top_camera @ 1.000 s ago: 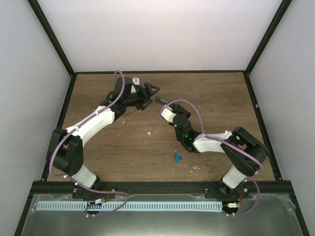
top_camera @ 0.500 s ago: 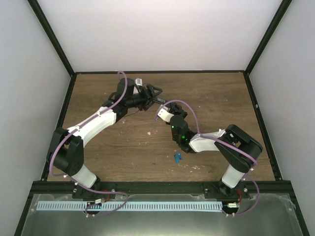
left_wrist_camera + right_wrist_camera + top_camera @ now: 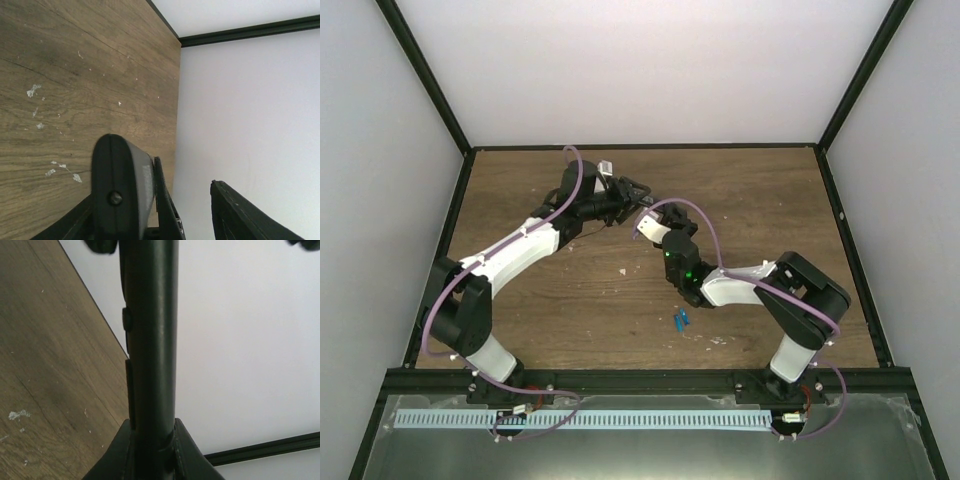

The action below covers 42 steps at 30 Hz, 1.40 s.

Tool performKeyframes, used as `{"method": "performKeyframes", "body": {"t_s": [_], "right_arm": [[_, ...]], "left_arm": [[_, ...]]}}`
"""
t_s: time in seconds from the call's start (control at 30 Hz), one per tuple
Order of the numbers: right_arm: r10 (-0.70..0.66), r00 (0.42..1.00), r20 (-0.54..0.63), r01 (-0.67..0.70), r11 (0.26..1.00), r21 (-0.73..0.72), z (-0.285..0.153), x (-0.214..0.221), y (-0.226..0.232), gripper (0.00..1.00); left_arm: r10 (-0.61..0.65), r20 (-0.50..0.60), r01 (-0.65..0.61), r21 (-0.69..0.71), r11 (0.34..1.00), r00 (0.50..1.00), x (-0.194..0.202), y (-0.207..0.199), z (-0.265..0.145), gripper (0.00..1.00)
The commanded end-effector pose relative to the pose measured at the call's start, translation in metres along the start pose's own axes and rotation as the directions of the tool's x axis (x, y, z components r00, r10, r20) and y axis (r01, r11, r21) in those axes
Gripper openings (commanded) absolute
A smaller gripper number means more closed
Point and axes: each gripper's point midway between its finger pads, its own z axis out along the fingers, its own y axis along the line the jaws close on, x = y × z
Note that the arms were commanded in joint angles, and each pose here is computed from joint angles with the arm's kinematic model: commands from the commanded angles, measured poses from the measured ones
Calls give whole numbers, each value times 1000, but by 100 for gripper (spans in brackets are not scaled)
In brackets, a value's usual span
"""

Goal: Load the batteries into the remote control

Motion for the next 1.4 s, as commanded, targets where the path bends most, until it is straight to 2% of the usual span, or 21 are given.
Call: {"method": "performKeyframes", "body": {"t_s": [0.0,0.1,0.3,0.7,0.87,1.0,1.07,1.17,1.27,1.37], "right_arm": [[31,1000,-6,-31,999,31,3,-8,-8,1],[27,1000,-11,-26,999,31,3,-7,-7,1],[21,1000,-8,-21,999,25,2,-8,-5,1],[19,1000,-5,-19,1000,23,1,-11,-5,1],[25,1000,-2,-25,999,28,2,-14,-8,1],[34,999,-1,-34,999,31,2,-15,-10,4],[41,999,1,-41,999,32,2,-15,-12,7],[55,998,7,-56,998,27,1,-17,-12,16],[76,997,13,-76,997,-1,1,-18,-9,30],[109,994,17,-109,993,-43,1,-21,-2,50]], "left_arm": [[11,5,-11,-14,1000,1000,-1,4,4,52],[17,7,-17,-18,1000,1000,-3,4,6,45],[29,8,-29,-33,999,1000,-5,6,7,42],[45,21,-44,-47,998,999,-11,10,6,25],[53,28,-52,-48,997,998,-12,11,5,15],[52,28,-50,-47,998,998,-12,13,6,11],[52,28,-50,-49,998,998,-13,15,7,11],[53,31,-52,-42,998,998,-12,15,6,10],[62,34,-61,-32,998,998,-12,16,5,5],[83,31,-83,-20,996,996,-11,15,6,1]]}}
